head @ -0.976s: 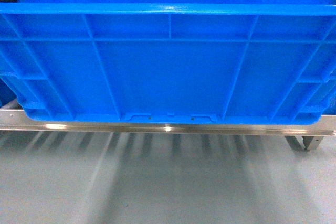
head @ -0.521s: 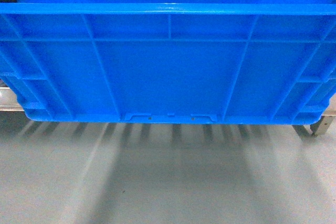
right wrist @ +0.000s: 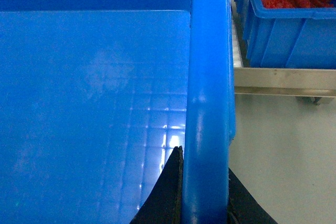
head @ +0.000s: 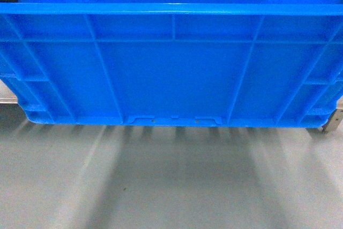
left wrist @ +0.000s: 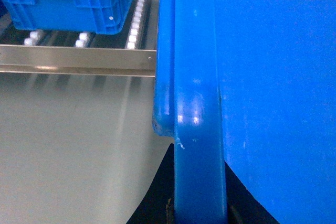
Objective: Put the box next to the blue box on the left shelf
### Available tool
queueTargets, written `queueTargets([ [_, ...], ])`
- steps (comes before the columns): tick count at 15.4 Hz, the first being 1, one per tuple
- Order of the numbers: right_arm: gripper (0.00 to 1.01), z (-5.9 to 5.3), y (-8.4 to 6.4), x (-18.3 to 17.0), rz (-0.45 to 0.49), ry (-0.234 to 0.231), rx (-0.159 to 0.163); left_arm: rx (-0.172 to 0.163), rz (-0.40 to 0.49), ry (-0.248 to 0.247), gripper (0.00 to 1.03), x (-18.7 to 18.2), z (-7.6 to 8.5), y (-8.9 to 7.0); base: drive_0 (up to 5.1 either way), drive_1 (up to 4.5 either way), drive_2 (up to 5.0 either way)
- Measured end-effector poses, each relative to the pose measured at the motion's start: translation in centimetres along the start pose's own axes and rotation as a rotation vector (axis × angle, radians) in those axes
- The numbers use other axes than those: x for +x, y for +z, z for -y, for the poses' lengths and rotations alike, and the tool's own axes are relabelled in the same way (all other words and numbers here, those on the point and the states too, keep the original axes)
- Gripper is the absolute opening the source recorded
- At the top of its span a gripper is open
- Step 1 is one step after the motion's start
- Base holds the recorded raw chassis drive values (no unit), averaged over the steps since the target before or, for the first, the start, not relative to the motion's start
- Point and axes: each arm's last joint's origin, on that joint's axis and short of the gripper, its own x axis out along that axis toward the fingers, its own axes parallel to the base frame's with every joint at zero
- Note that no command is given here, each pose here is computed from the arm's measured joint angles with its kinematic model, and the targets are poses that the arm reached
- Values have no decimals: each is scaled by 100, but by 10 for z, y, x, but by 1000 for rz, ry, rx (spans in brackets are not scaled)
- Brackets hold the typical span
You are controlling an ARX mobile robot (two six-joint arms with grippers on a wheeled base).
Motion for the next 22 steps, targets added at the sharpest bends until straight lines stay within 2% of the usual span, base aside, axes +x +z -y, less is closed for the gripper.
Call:
queueTargets([
  [9,8,0,0,0,-1,1,0,-1,-2,0,6,0,0,-1,0,0,0],
  [22,8,0,0,0,0,2,-1,-3,-2,0,6,0,0,-1,9,442,-424],
])
